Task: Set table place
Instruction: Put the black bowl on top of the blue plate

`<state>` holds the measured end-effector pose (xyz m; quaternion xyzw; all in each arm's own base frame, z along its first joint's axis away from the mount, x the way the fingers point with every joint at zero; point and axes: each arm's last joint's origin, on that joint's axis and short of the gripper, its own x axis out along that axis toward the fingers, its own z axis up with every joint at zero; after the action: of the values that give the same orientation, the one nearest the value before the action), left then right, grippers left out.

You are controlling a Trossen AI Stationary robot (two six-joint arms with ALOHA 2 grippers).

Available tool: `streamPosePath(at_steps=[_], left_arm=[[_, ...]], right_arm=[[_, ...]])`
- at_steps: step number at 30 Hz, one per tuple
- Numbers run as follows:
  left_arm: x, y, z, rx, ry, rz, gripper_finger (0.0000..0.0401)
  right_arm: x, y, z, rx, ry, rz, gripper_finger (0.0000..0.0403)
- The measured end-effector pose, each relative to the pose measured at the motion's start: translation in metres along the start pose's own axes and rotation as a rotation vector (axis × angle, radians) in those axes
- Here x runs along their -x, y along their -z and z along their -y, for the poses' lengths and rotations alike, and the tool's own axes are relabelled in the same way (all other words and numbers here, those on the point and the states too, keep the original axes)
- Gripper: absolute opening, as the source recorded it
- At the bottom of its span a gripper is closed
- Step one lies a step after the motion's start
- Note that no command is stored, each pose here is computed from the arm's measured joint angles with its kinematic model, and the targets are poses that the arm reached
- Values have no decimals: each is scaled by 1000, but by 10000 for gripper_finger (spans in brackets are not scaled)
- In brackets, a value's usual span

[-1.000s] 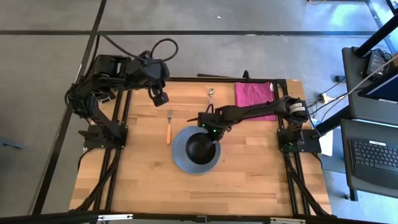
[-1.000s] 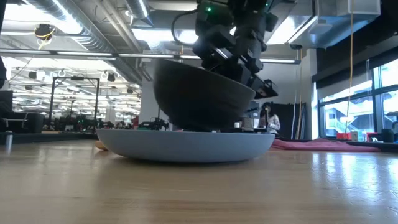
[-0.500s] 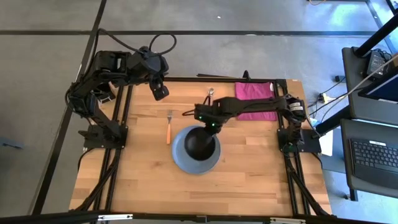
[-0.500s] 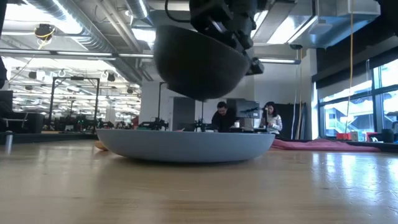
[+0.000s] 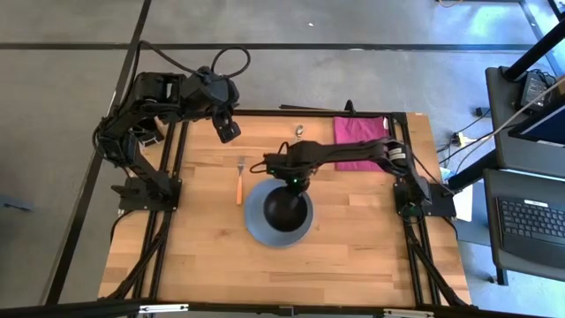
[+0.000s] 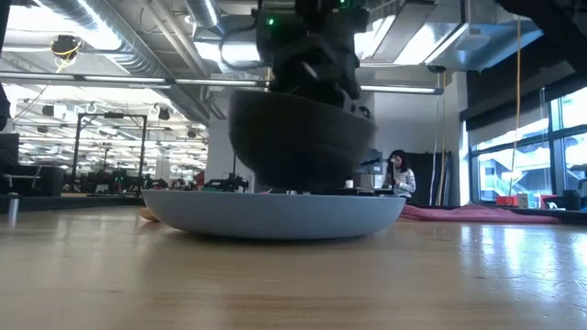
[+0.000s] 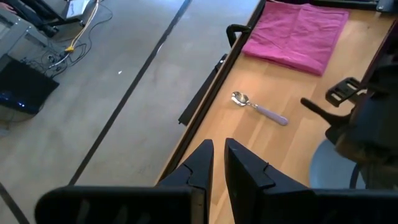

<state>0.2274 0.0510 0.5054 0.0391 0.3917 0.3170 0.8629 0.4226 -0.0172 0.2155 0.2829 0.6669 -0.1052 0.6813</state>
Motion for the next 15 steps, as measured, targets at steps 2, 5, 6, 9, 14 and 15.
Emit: streamPosePath(at_steps=[2, 5, 6, 9, 14, 15], left_arm=[[0, 0, 0, 0, 0, 0, 33], [0, 0, 0, 0, 0, 0, 33], [0, 0, 0, 0, 0, 0, 33], [0, 0, 0, 0, 0, 0, 33], [0, 0, 0, 1, 0, 0, 33], [0, 0, 0, 1, 0, 0, 33]], right_arm=[[-5, -1, 0, 7, -2, -18, 9], [-10, -3, 1, 18, 1, -28, 9], [-12, -3, 1, 18, 2, -31, 9], [-20, -6, 2, 14, 9, -46, 10], [-34, -9, 3, 9, 12, -73, 11], [-34, -10, 3, 10, 12, -71, 13]])
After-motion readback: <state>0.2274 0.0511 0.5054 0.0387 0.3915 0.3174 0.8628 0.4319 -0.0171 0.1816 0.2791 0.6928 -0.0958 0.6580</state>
